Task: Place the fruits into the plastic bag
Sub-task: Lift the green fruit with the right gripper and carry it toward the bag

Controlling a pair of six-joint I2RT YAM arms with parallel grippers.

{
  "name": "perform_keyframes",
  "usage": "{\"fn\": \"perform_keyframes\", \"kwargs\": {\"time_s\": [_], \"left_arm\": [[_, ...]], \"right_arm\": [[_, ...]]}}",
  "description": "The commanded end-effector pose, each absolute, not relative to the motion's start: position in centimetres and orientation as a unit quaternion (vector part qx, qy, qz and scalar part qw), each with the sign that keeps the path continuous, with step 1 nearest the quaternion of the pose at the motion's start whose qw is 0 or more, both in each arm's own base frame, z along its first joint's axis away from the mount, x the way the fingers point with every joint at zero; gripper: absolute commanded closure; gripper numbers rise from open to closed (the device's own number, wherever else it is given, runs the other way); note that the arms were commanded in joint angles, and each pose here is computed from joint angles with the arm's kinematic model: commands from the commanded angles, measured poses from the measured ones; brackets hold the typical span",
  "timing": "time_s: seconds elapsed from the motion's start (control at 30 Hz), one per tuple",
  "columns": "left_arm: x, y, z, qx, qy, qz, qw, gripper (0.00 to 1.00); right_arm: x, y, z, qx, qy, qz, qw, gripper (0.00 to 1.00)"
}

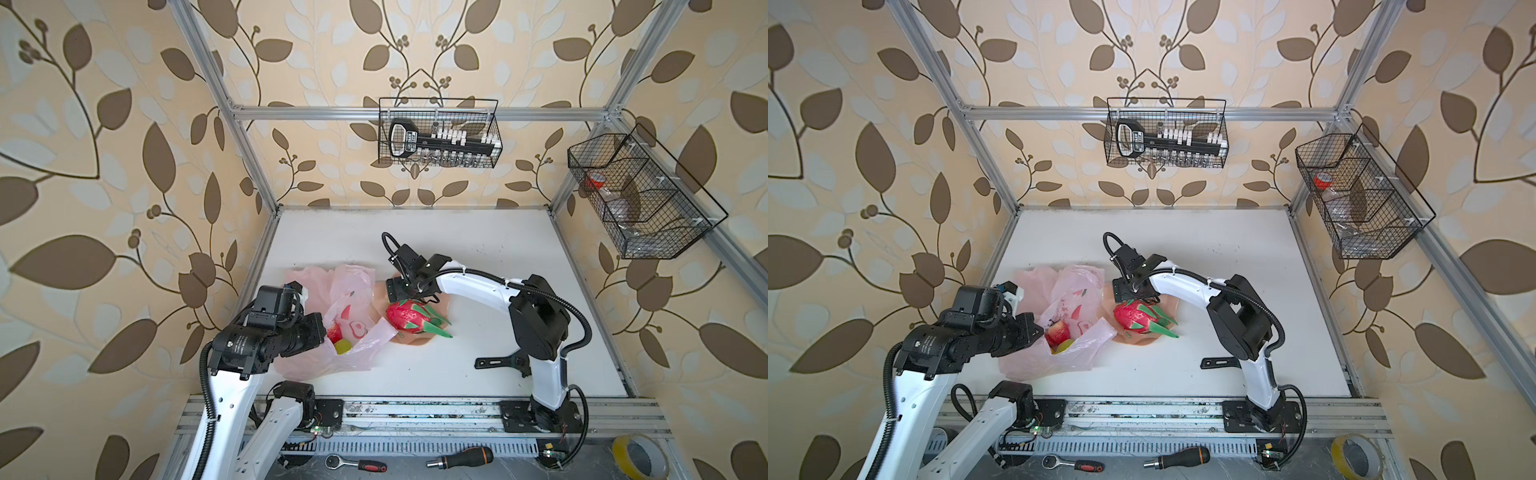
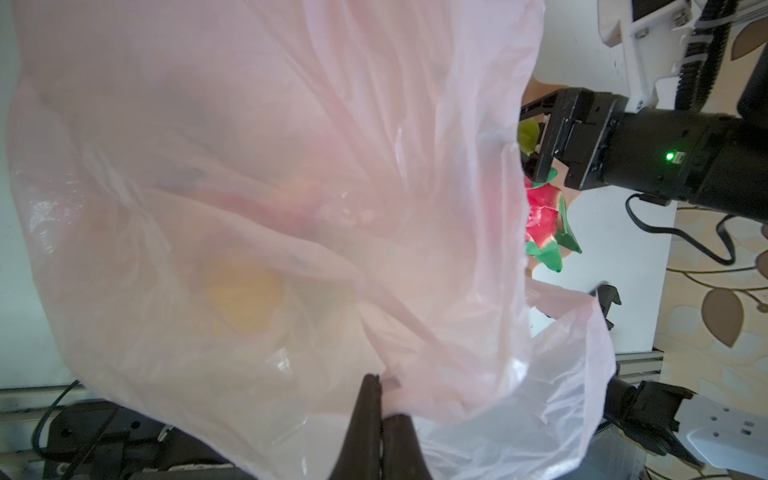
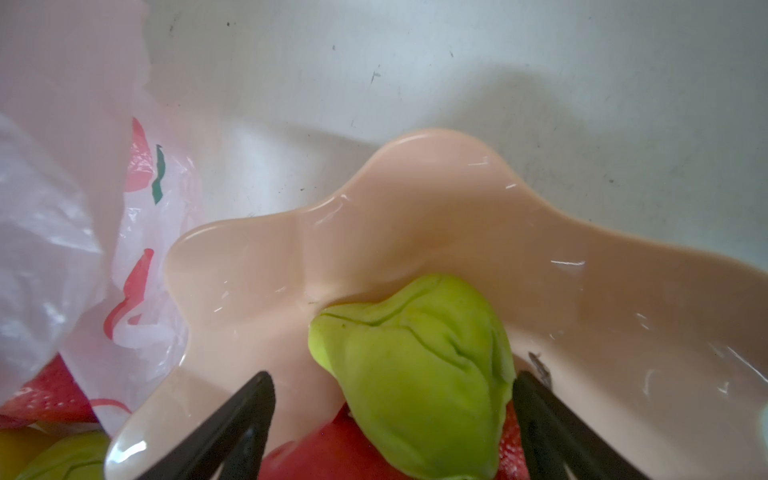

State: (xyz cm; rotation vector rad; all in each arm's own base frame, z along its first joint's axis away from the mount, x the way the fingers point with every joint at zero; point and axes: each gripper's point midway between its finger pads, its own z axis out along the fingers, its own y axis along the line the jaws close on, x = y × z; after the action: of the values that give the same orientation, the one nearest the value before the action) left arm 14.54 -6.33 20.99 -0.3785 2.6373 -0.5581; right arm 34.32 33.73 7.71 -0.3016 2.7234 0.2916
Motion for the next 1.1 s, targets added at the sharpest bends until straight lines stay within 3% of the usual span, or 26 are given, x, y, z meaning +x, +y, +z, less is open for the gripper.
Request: {"fn": "perform_keyframes", "kwargs": {"time_s": [0.0,0.27,0.53,0.6,0.7,1.07], "left_arm": [[14.0,-5.8,20.9,-0.134,0.951,-0.182,0.209,1.00],[14.1,-5.7,20.7,-0.134,0.951,-0.183,0.212,1.00],[14.6,-5.9,20.7,-0.131,0.949,-0.188,0.216,1.00],[14.7,-6.0,20.8,-0.128,0.949,-0.189,0.217,1.00],[14.9,-6.1,21.0,-0.124,0.950,-0.188,0.217,1.00],[15.0,-6.2,21.4,-0.122,0.948,-0.194,0.223,1.00]], "right_arm": [[33.8,33.4,8.3,-0.120,0.970,0.101,0.186,0.10],[33.9,32.9,5.5,-0.117,0.978,0.070,0.158,0.16],[34.8,31.7,3.0,-0.106,0.984,0.035,0.137,0.33],[35.2,31.4,3.0,-0.100,0.985,0.034,0.139,0.42],[35.7,31.3,3.6,-0.096,0.983,0.034,0.151,0.48],[36.8,31.6,7.6,-0.084,0.972,0.068,0.207,0.58]]}}
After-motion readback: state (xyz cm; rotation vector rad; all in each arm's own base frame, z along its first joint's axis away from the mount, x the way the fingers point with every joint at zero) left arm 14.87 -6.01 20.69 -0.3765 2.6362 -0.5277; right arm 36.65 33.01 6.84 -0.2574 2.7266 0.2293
